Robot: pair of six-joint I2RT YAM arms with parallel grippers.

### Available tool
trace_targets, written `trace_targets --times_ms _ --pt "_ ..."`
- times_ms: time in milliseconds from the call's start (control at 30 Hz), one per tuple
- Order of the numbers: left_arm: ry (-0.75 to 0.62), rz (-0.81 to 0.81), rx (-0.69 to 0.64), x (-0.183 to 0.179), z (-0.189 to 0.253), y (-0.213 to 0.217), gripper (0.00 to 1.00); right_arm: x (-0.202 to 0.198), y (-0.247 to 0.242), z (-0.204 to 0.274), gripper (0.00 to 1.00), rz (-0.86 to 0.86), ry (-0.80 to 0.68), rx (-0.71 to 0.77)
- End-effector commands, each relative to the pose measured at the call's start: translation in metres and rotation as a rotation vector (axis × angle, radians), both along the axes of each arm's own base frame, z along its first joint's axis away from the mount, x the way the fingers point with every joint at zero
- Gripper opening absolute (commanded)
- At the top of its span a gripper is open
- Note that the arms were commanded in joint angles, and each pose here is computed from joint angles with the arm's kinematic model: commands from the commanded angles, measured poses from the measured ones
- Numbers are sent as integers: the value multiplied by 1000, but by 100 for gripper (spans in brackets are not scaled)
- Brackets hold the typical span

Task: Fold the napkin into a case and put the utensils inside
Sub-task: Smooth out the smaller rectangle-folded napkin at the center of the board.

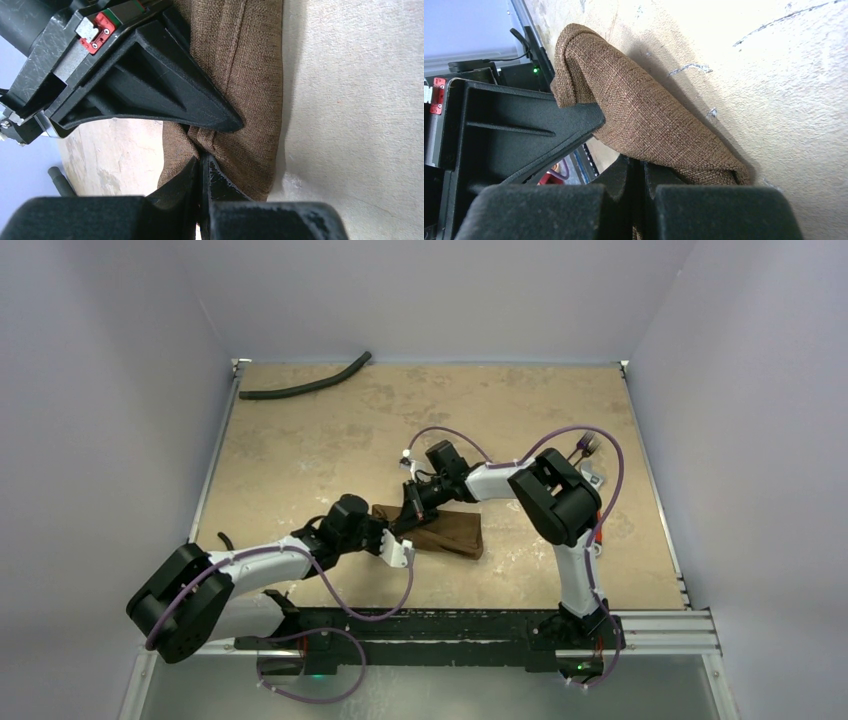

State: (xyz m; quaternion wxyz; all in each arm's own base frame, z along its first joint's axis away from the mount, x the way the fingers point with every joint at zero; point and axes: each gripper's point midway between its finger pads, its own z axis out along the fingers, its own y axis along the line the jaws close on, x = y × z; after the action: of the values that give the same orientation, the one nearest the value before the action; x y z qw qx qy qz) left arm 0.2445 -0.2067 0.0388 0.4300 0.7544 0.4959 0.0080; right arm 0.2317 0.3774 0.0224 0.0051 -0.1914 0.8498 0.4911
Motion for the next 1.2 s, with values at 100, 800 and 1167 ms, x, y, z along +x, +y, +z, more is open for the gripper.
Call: trace_targets --times_ms 100,800,1167 --pt "-16 -43 25 -7 -6 1 0 17 2 26 0 -33 -66 -25" --pt "9 -53 6 -2 4 -8 0 20 22 62 0 -24 -188 171" --pt "24 31 -5 18 21 -4 1 8 -4 -43 0 -68 -41 -93"
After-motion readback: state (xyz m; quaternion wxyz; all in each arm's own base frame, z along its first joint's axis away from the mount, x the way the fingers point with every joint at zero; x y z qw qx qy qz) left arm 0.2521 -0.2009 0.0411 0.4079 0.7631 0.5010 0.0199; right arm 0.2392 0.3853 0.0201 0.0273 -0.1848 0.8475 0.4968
